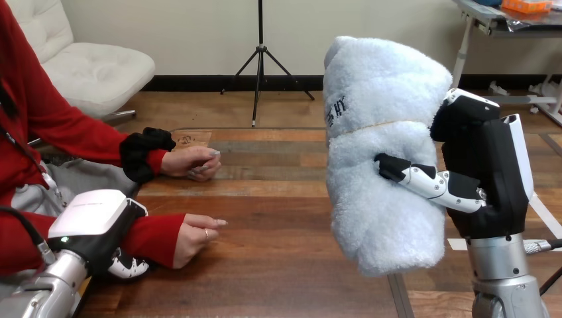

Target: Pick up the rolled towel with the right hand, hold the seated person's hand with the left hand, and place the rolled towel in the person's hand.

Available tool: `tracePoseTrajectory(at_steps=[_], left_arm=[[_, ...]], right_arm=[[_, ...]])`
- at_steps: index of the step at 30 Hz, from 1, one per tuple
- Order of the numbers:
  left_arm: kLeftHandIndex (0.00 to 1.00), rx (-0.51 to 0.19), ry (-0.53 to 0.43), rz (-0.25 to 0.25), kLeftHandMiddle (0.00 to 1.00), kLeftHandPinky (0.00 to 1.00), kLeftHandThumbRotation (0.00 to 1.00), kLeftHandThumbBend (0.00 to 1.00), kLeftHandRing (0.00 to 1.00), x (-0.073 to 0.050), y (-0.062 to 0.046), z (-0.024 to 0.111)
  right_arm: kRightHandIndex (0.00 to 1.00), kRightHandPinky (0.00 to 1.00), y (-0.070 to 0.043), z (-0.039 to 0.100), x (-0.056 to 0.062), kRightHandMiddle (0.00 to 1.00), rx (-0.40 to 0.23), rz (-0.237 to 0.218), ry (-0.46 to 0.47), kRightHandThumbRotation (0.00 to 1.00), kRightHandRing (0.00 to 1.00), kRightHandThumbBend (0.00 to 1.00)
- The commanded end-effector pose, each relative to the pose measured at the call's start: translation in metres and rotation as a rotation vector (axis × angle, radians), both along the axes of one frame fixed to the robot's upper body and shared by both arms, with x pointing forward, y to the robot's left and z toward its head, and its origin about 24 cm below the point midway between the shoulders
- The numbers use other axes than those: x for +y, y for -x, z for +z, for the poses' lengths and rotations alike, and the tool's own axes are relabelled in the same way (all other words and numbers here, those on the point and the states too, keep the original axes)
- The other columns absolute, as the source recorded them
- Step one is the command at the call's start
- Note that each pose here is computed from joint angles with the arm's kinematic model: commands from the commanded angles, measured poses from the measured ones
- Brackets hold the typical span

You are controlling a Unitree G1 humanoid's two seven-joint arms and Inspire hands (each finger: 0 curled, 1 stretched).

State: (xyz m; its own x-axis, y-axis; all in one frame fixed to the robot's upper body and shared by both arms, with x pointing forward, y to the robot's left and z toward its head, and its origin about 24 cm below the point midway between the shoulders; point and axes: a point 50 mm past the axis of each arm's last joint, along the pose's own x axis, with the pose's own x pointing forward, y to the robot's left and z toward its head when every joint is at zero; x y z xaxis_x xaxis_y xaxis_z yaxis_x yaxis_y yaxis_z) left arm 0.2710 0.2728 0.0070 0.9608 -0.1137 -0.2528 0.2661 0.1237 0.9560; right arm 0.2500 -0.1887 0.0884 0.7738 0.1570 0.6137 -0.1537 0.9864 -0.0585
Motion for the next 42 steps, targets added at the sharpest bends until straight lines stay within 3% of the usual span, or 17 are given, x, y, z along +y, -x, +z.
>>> tracePoseTrajectory(at_steps=[1, 22, 42], left_arm=[[0.42, -0.007, 0.027, -0.036, 0.41, 0.34, 0.0, 0.94, 0.35, -0.011, 0.002, -0.001], [0.37, -0.093, 0.122, -0.064, 0.37, 0.33, 0.0, 0.9, 0.31, -0.021, 0.003, 0.012], [0.35, -0.189, 0.209, -0.117, 0.36, 0.31, 0.0, 0.86, 0.31, -0.039, 0.006, 0.04]], right_arm=[[0.33, 0.15, -0.011, 0.025, 0.007, 0.32, -0.114, 0.018, 0.011, 0.0, 0.22, 0.67], [0.36, 0.16, -0.023, 0.01, 0.018, 0.31, -0.056, 0.074, 0.045, 0.0, 0.21, 0.63], [0.36, 0.19, -0.046, -0.022, 0.03, 0.35, 0.073, 0.111, 0.088, 0.0, 0.24, 0.67]])
